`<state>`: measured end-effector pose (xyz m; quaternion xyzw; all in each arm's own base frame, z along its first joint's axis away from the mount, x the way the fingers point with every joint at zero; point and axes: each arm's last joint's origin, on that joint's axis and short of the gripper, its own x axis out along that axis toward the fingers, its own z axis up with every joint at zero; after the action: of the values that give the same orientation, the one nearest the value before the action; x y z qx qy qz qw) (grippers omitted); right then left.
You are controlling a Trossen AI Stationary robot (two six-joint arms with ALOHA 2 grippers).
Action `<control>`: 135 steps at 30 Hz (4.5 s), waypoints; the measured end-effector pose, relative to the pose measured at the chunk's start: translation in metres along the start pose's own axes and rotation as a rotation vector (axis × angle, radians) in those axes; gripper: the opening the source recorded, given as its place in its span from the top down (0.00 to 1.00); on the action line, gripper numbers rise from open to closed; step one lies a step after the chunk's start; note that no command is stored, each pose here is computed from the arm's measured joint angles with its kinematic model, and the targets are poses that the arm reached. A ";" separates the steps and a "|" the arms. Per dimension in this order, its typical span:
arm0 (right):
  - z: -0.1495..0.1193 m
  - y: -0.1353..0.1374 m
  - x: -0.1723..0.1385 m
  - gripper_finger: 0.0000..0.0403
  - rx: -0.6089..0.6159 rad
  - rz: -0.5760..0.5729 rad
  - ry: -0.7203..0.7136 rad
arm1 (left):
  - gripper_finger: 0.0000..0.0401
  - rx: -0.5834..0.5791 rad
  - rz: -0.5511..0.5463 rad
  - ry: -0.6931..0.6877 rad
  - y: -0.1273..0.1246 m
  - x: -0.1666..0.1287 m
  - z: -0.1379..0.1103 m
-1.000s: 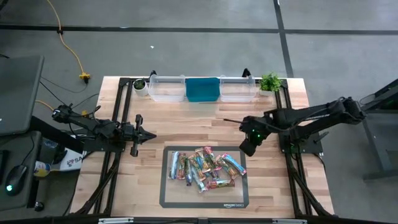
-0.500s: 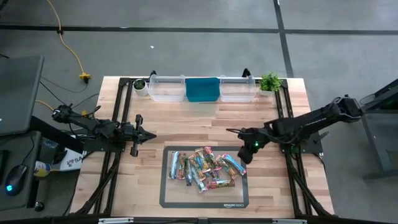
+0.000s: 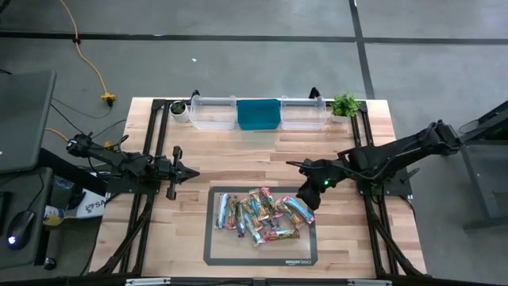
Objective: Pick and place Granola Bars by type
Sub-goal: Put the red granola bar into the right transparent bin
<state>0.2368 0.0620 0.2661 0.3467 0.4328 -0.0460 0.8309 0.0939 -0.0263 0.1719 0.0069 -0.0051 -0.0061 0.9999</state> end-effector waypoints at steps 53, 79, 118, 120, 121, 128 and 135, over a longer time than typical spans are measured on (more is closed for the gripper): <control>-0.011 0.008 0.109 0.50 0.103 -0.467 0.341 | 1.00 0.000 0.000 0.000 0.000 0.000 0.000; -0.030 -0.014 0.121 0.50 0.208 -0.510 0.329 | 1.00 0.000 0.000 0.000 0.000 0.000 0.000; -0.045 -0.016 0.132 0.65 0.207 -0.403 0.331 | 1.00 0.000 0.000 0.000 0.000 0.000 0.000; -0.045 -0.016 0.132 0.67 0.207 -0.401 0.332 | 1.00 0.000 0.000 0.000 0.000 0.000 0.000; -0.045 -0.016 0.132 0.68 0.208 -0.400 0.332 | 1.00 0.000 0.000 0.000 0.000 0.000 0.000; -0.045 -0.015 0.132 0.72 0.211 -0.390 0.341 | 1.00 0.000 0.000 0.000 0.000 0.000 0.000; -0.045 -0.014 0.133 0.79 0.220 -0.371 0.352 | 1.00 0.000 0.000 0.000 0.000 0.000 0.000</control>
<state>0.2830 0.1090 0.1411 0.3521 0.6191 -0.1831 0.6776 0.0939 -0.0263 0.1719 0.0069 -0.0051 -0.0060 0.9999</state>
